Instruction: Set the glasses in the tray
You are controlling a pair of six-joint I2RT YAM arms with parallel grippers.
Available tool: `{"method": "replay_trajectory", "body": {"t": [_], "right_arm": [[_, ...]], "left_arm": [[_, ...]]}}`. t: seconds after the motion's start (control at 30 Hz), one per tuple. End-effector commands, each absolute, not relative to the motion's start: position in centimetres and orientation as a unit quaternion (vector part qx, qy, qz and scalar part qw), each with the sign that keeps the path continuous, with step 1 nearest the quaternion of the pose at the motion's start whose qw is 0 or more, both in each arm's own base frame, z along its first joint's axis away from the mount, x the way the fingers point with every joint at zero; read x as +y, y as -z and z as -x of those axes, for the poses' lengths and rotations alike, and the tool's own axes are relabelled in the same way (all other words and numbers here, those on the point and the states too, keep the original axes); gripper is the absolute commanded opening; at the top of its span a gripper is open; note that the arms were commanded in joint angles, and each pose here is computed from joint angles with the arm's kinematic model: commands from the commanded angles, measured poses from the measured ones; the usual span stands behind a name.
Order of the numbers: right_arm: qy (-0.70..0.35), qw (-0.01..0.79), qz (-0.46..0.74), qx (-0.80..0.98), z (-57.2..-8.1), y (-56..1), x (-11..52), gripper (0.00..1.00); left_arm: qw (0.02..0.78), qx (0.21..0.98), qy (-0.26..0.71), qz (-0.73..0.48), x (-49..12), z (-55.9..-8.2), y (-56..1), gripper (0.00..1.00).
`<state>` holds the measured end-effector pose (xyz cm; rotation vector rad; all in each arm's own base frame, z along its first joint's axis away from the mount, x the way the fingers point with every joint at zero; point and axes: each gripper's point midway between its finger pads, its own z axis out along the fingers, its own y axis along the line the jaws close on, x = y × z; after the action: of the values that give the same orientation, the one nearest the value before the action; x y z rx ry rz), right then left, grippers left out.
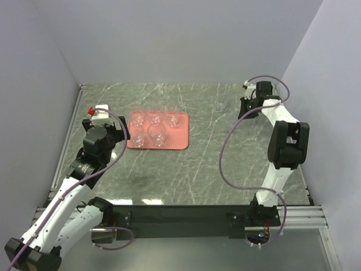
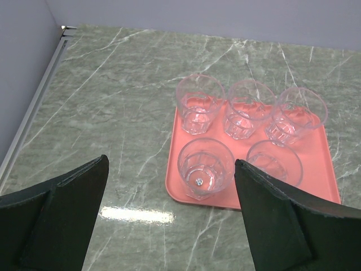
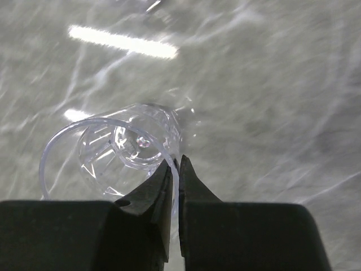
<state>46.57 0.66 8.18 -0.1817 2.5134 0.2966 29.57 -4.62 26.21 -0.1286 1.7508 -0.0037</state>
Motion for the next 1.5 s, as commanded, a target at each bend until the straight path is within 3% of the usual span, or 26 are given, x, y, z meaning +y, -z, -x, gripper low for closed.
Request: {"method": "replay_trajectory", "body": {"t": [0.0,0.43,1.47], "right_arm": [[-0.162,0.378,0.152,0.899,-45.8,-14.3,4.7,0.00],[-0.208,0.374,0.312,0.848,-39.4,-15.7,15.7,0.00],[-0.192,0.286,0.438,0.830,-38.2,-11.2,30.4,0.00]], "left_arm": [[0.654,0.754,0.012,0.056,-4.7,-29.7,-27.2,0.99],[0.656,0.753,0.014,0.057,-4.7,-29.6,-27.3,0.99],[0.650,0.758,0.011,0.055,-4.7,-30.0,-26.8,0.99]]}}
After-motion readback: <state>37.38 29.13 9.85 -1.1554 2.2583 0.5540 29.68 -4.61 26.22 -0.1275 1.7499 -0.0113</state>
